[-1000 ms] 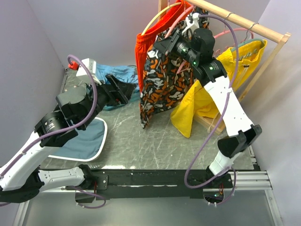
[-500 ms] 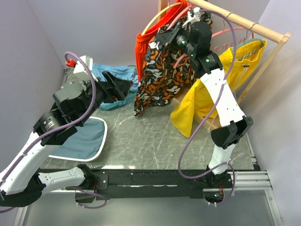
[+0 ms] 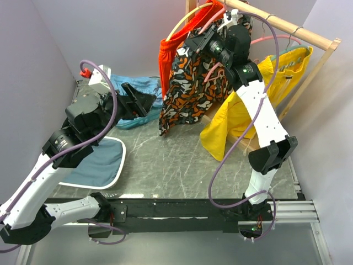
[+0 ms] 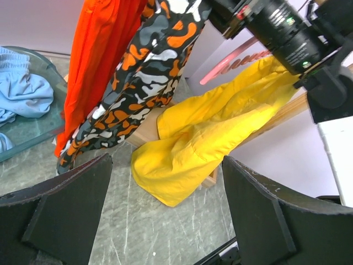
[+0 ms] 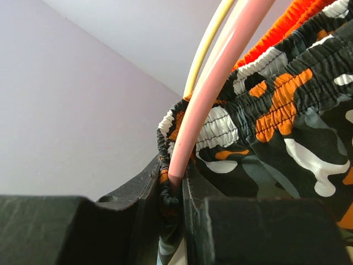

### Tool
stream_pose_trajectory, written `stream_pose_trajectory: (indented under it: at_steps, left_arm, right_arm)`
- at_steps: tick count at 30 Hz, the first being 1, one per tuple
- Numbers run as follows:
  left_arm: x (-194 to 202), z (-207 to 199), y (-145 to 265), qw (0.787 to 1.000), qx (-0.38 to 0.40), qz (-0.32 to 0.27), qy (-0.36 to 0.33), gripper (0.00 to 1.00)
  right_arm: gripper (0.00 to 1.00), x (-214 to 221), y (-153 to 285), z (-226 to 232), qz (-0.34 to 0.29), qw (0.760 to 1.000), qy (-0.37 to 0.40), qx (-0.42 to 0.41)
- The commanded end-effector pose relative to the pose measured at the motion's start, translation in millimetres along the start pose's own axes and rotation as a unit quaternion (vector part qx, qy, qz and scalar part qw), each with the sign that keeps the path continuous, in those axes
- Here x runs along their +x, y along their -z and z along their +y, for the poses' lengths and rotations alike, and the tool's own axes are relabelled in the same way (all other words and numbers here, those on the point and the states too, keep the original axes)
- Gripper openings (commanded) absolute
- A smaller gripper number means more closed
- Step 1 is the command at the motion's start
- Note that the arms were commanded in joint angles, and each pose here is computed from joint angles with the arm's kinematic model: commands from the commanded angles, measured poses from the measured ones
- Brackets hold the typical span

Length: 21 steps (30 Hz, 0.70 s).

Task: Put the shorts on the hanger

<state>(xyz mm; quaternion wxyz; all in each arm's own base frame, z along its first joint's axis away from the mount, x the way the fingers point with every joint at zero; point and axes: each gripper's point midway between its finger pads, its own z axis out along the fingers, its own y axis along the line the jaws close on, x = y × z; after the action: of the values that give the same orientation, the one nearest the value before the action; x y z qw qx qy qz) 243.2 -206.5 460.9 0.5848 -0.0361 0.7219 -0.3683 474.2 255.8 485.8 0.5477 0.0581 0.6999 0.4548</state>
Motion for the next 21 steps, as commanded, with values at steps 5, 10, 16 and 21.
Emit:
stream_pose_trajectory:
  at_steps: [5,10,16,21]
  left_arm:
    - [-4,-3,0,1.0,0.021,-0.012,0.01,0.87]
    - [4,3,-5,1.0,0.018,-0.004,0.014,0.87]
    - [13,12,-9,1.0,0.007,0.002,0.015,0.9]
    - [23,21,-15,1.0,-0.007,0.013,0.013,0.96]
  right_arm:
    - [0.0,-16,5,6,-0.04,0.999,0.009,-0.033]
    - [0.15,-15,9,7,-0.036,0.999,0.012,-0.032]
    - [0.61,-17,27,26,-0.031,0.998,0.011,-0.047]
    - [0.77,0,54,43,-0.019,0.998,0.016,-0.061]
